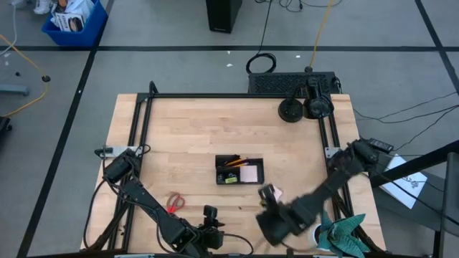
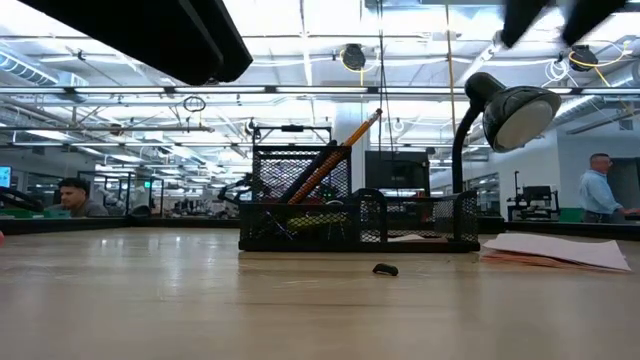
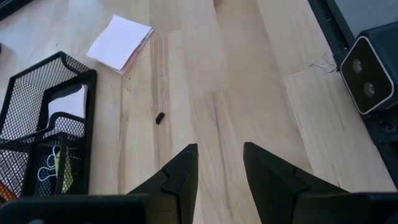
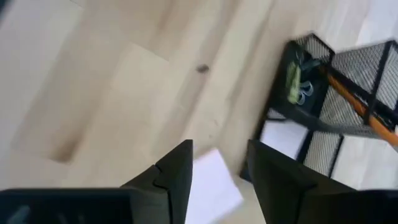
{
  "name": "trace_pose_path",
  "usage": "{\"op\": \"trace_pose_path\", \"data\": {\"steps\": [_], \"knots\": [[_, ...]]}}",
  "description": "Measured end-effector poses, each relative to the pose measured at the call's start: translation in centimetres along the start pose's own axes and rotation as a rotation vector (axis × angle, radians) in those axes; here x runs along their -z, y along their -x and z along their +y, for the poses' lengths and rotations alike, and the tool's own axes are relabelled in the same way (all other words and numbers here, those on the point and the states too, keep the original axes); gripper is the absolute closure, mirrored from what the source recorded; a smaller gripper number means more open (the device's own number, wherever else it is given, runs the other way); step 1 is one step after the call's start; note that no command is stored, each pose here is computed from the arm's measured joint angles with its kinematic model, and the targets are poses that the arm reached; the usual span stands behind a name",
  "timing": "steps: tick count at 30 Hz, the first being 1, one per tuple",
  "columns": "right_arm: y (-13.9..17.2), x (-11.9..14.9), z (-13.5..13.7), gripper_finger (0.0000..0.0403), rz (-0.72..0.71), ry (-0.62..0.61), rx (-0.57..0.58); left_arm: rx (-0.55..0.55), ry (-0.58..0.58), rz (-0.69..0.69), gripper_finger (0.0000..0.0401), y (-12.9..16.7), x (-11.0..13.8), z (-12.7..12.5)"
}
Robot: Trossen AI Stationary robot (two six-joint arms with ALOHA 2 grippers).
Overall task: Pick and place office supplies into organizer
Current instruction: Put the sticky notes into the right section of the desk organizer
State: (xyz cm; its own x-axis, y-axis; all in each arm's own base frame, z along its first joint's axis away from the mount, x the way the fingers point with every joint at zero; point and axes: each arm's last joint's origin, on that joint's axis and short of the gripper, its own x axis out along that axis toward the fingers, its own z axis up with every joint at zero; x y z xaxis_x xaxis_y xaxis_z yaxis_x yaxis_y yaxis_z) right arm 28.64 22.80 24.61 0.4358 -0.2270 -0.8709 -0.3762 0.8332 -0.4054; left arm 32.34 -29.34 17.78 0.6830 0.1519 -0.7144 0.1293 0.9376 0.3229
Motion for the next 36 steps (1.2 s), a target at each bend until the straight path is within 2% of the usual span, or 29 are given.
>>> {"op": "trace_pose_path", "data": {"steps": [3, 5, 11, 14, 24, 27, 31, 36], "knots": [[-0.8, 0.7, 2.0, 0.0274, -0.056, 0.013, 0.082, 0.004, 0.007, -0.013, 0.0265, 0.0, -0.2, 0.0], [-1.6, 1.3, 2.5, 0.0292, -0.053, -0.023, 0.108, 0.008, 0.011, -0.027, 0.0265, 0.0, -0.3, 0.0], [-4.3, 3.5, 2.3, 0.0391, 0.023, -0.193, 0.138, 0.016, 0.021, -0.047, 0.0265, 0.0, -0.6, -0.1], [-6.0, 4.6, 2.0, 0.0393, 0.052, -0.275, 0.156, 0.018, 0.026, -0.054, 0.0265, 0.0, -0.6, -0.1], [-9.8, 7.8, 1.5, 0.0402, 0.121, -0.423, 0.154, 0.018, 0.012, -0.056, 0.0265, 0.0, -0.7, -0.1], [-10.4, 8.1, 1.7, 0.0402, 0.120, -0.494, 0.088, 0.017, 0.011, -0.055, 0.0265, 0.0, -0.7, -0.1], [-11.0, 7.3, 2.1, 0.0402, 0.006, -0.574, -0.012, 0.018, 0.009, -0.055, 0.0265, 0.0, -0.7, -0.1], [-11.2, 6.2, 2.5, 0.0402, -0.082, -0.590, -0.103, 0.017, 0.010, -0.055, 0.0265, -0.1, -0.7, -0.1]]}}
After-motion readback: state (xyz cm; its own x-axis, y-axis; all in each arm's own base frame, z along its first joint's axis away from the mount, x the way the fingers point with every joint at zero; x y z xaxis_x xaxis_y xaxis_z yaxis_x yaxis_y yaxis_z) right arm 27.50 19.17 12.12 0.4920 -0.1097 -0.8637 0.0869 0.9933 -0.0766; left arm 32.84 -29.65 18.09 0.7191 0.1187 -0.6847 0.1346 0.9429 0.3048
